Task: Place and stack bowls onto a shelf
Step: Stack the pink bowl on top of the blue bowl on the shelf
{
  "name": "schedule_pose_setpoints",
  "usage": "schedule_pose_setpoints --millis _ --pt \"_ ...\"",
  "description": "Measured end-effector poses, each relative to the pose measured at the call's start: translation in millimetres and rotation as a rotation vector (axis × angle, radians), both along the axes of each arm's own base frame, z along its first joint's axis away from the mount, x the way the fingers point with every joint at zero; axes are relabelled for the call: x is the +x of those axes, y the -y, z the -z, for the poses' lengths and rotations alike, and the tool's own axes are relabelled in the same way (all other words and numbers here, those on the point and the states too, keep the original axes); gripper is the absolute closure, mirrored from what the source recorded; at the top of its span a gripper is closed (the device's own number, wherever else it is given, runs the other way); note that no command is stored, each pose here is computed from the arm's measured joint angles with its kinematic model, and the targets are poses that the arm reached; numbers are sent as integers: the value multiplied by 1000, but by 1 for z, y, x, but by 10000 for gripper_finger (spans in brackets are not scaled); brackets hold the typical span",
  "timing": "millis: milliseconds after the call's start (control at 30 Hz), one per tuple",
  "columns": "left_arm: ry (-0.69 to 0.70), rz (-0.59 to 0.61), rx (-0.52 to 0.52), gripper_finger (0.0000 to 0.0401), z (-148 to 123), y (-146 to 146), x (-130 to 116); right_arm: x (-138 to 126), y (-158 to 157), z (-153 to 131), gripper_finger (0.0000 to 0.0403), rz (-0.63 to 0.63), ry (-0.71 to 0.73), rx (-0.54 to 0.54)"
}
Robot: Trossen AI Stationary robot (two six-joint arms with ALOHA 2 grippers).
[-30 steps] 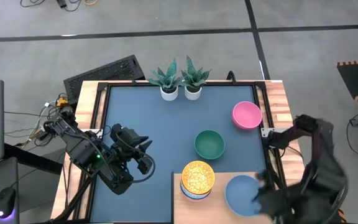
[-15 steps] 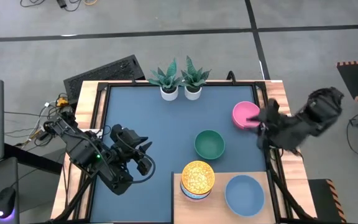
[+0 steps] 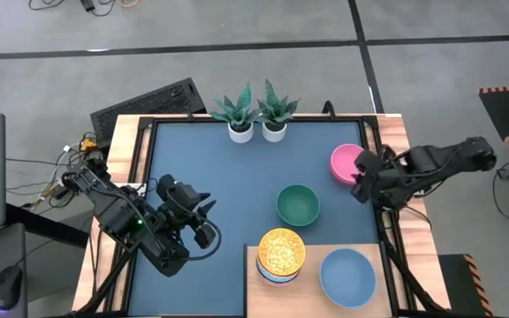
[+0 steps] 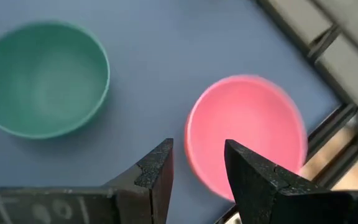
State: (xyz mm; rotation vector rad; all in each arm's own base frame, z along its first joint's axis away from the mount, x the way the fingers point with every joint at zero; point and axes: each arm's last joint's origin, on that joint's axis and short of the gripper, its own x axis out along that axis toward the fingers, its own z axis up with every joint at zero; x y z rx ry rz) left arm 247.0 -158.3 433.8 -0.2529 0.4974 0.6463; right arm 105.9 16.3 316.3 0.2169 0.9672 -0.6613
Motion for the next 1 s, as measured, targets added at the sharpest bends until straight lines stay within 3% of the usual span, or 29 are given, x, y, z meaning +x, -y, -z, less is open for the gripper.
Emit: schedule_pose_setpoints --millis 333,633,1000 --pt "-14 5 -16 311 1 -1 1 26 12 56 233 -4 -104 113" --pt "-64 46 -56 311 2 0 1 46 38 65 233 -27 -118 140" --pt "-95 73 -75 312 3 1 0 64 65 84 233 -20 -242 177"
